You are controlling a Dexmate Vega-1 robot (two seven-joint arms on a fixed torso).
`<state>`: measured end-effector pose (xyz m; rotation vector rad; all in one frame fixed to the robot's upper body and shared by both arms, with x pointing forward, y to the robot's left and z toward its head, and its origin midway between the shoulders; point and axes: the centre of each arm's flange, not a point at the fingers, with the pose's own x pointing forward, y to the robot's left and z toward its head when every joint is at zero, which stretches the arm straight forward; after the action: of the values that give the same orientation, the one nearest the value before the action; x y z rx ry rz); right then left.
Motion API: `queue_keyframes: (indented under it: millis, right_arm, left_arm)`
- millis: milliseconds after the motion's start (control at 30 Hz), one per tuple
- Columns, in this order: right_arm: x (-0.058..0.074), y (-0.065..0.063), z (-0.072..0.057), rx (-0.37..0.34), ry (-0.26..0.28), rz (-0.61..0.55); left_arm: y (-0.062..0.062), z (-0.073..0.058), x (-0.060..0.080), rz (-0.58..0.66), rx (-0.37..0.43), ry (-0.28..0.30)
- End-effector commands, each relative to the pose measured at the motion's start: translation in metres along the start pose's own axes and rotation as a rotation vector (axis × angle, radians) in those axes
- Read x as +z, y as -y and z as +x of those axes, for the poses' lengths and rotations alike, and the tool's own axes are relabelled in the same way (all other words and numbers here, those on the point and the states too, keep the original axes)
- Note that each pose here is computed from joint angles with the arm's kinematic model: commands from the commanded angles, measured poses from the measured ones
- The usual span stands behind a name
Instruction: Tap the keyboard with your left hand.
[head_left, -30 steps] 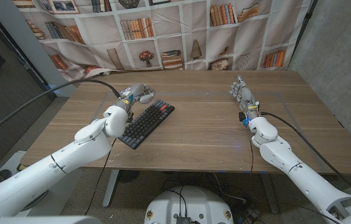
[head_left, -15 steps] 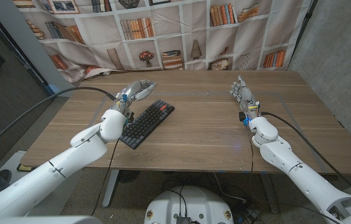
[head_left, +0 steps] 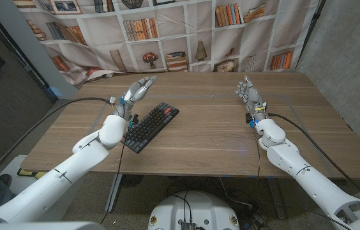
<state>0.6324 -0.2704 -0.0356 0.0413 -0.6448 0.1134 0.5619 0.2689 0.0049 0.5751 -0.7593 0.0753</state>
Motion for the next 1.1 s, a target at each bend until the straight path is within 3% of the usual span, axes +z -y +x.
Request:
queue_keyframes:
  millis: [33, 333, 533, 833, 1100]
  right_arm:
    - [0.007, 0.001, -0.001, 0.006, 0.029, -0.005]
    - [0.011, 0.004, -0.004, -0.018, 0.032, -0.006]
    - [0.013, 0.004, -0.003, -0.016, 0.029, -0.015]
    - [0.017, 0.005, 0.004, 0.000, 0.008, -0.027]
    - [0.016, 0.002, 0.011, 0.016, 0.017, -0.029]
  left_arm:
    - [-0.009, 0.015, -0.024, -0.296, 0.064, 0.035]
    - [-0.011, 0.018, -0.033, -0.375, 0.069, 0.013]
    - [-0.013, 0.025, -0.037, -0.366, 0.032, 0.014]
    - [-0.004, 0.032, -0.040, -0.378, 0.012, 0.002]
    - [-0.003, 0.034, -0.037, -0.350, -0.021, 0.030]
